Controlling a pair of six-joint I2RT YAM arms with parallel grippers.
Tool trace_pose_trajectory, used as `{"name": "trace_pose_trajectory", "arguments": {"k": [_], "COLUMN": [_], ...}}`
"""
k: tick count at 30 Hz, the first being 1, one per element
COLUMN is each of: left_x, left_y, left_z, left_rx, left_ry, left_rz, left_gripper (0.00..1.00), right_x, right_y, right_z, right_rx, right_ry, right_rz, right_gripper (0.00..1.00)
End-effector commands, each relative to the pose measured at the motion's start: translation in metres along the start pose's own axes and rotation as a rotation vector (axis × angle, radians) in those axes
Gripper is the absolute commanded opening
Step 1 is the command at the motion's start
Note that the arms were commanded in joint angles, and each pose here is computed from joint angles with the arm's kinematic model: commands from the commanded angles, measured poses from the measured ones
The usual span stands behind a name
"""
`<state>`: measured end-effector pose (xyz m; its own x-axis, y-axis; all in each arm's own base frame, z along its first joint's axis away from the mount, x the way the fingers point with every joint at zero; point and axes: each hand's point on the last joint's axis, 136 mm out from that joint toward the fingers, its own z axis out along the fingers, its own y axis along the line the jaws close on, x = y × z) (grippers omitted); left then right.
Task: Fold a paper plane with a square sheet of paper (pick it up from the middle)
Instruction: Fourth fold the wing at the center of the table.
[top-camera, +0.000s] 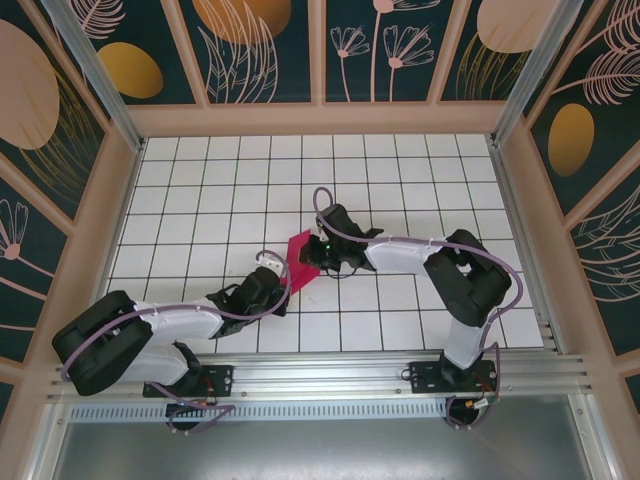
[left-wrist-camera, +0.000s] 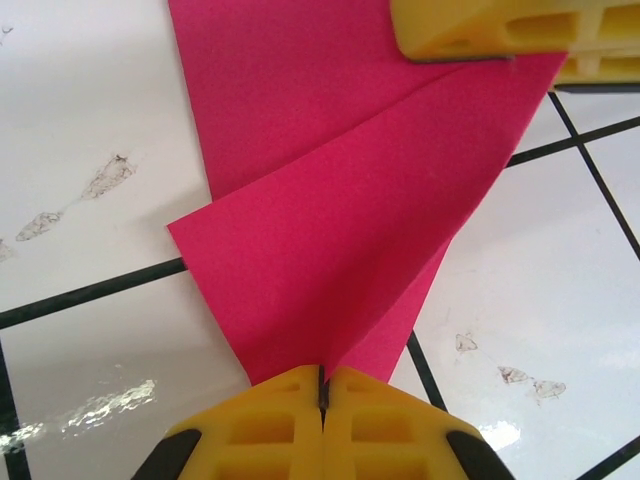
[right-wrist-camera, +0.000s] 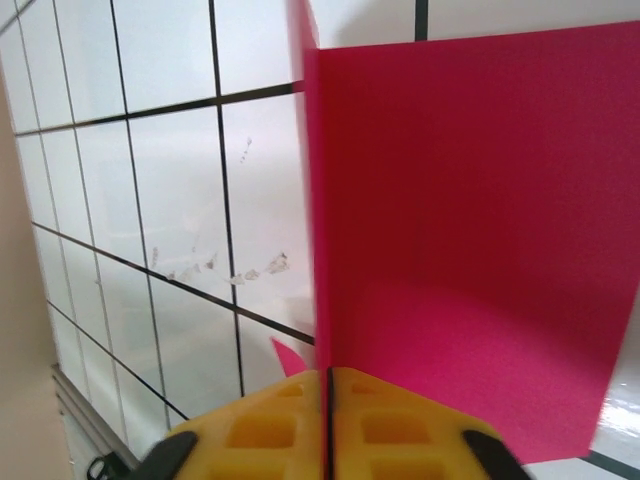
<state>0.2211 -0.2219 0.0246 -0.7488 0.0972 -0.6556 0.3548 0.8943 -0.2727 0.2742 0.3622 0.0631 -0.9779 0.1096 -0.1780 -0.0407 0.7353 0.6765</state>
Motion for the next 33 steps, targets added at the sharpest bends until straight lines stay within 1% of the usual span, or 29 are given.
{"name": "trace_pose_trajectory", "arguments": {"k": [1,2,3,5,7,10,12,15,16,19,23,28,33], "left_x": [-0.007,-0.007,-0.007,-0.009,-0.010,-0.011,-0.010,-0.010,-0.010,-0.010,-0.008,-0.003,-0.003], "left_y": [0.000,0.000,-0.001,-0.007,-0.013,-0.018,-0.020,-0.024,-0.025,-0.025,-0.024,-0.026,-0.027], "left_z": [-0.002,-0.003,-0.003,-0.006,-0.009,-0.010,-0.009,-0.009,-0.010,-0.012,-0.011,-0.008,-0.005], "left_rx": [-0.007,0.003,0.010,0.055,0.101,0.144,0.172,0.227,0.234,0.251,0.244,0.253,0.258], "left_ry": [-0.034,-0.041,-0.049,-0.074,-0.093,-0.096,-0.085,-0.085,-0.090,-0.105,-0.097,-0.075,-0.070], "left_rz": [0.009,0.006,0.001,-0.003,-0.004,-0.014,-0.036,-0.058,-0.060,-0.064,-0.052,-0.030,-0.026], "left_gripper": [0.00,0.00,0.00,0.00,0.00,0.00,0.00,0.00,0.00,0.00,0.00,0.00,0.00], "right_x": [-0.003,-0.003,-0.003,-0.007,-0.011,-0.020,-0.022,-0.016,-0.016,-0.013,-0.018,-0.030,-0.029], "right_y": [0.009,0.011,0.012,0.015,0.010,0.002,-0.009,-0.019,-0.023,-0.028,-0.029,-0.025,-0.055], "right_z": [-0.011,-0.015,-0.019,-0.034,-0.049,-0.072,-0.081,-0.078,-0.074,-0.055,-0.030,-0.007,0.013], "right_rx": [0.002,-0.008,-0.012,-0.018,-0.006,-0.022,-0.030,-0.072,-0.063,-0.056,-0.042,-0.032,0.060], "right_ry": [-0.019,-0.026,-0.035,-0.075,-0.117,-0.185,-0.209,-0.172,-0.159,-0.104,-0.059,-0.026,0.014], "right_rz": [-0.041,-0.052,-0.065,-0.087,-0.090,-0.080,-0.064,-0.048,-0.040,-0.033,-0.029,-0.060,-0.051], "right_gripper": [0.26,0.33,0.37,0.43,0.46,0.48,0.44,0.29,0.22,0.10,0.07,0.05,0.05]}}
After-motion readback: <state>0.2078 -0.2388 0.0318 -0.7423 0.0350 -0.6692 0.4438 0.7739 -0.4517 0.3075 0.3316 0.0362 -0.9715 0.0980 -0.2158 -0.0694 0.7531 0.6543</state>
